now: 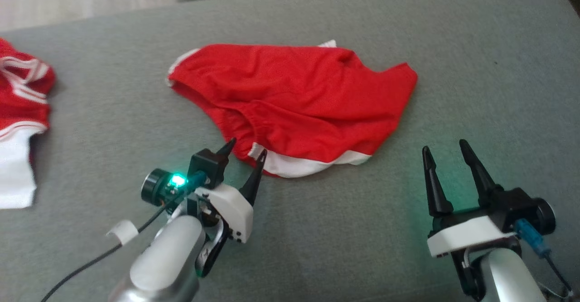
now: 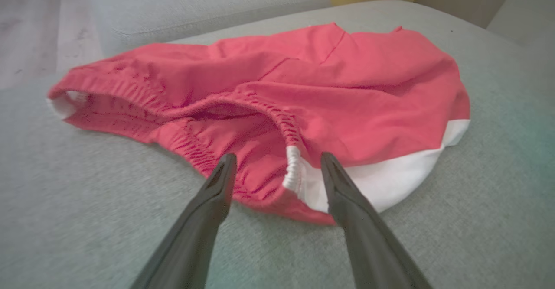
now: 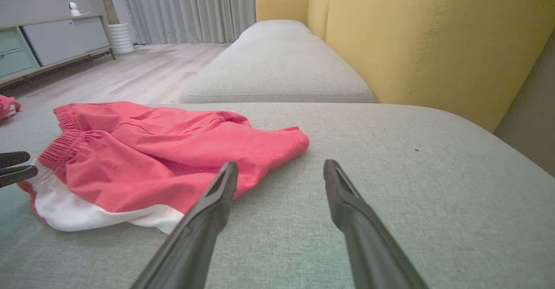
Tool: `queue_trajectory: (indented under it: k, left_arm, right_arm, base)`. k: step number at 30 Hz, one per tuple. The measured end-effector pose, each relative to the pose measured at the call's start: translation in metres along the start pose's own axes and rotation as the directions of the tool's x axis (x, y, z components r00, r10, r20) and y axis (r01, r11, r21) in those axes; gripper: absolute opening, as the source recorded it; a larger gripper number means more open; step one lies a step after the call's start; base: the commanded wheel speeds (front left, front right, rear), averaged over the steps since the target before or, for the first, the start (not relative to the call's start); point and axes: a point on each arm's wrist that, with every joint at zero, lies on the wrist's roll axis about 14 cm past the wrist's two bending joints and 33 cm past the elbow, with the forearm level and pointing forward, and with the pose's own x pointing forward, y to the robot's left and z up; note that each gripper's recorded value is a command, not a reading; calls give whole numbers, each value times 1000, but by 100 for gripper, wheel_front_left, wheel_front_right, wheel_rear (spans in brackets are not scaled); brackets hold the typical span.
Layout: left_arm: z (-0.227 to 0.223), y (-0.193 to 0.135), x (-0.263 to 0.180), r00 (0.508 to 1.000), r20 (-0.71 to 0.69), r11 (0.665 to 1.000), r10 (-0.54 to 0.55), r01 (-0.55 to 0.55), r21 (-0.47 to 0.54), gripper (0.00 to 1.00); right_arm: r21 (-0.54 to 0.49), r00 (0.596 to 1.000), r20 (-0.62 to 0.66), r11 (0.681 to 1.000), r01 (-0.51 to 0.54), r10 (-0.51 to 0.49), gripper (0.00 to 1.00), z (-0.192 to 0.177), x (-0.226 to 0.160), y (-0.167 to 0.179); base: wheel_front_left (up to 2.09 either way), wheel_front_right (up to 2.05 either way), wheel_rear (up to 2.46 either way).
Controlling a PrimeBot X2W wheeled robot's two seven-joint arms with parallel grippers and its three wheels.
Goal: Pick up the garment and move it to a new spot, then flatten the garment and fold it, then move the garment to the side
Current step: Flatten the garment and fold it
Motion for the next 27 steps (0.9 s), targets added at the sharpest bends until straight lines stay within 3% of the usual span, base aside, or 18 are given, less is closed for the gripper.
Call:
queue_trajectory:
  k: [3, 4, 5, 6, 7, 11, 18, 27]
  left_arm:
    - [-9, -3, 14, 999, -40, 1000, -28, 29, 3, 100]
    - [-12, -5, 18, 998, -49, 999, -39, 39, 3, 82]
    - [-14, -7, 21, 997, -57, 999, -49, 49, 3, 40]
    - [-14, -9, 24, 997, -55, 998, -55, 55, 1, 4]
    - [-11, -11, 26, 998, -35, 998, -61, 61, -2, 0]
    - [9, -10, 24, 997, 65, 999, -43, 44, -12, 0]
    - [53, 25, 0, 960, 252, 992, 122, -106, -74, 0]
    - [-2, 81, -55, 923, 132, 922, 362, -334, -195, 0]
  right_arm:
    - [3, 999, -20, 1000, 31, -31, 100, -6, 0, -10]
    - [2, 999, -28, 999, 41, -40, 100, -9, -1, -13]
    - [2, 998, -35, 999, 50, -50, 100, -11, -1, -16]
    - [2, 998, -41, 998, 57, -57, 100, -12, -2, -19]
    - [2, 997, -44, 998, 62, -61, 100, -13, -3, -20]
    - [2, 997, -34, 998, 70, -70, 100, -10, -2, -23]
    - [4, 999, 3, 999, 44, -44, 100, 1, 5, -15]
    - [-5, 1000, 14, 1000, -4, 5, 100, 4, 8, 0]
  base:
    - [0, 0, 0]
    - [0, 0, 0]
    - [0, 0, 0]
    - [0, 0, 0]
    - [0, 0, 0]
    - [0, 0, 0]
    - [0, 0, 0]
    - [0, 0, 0]
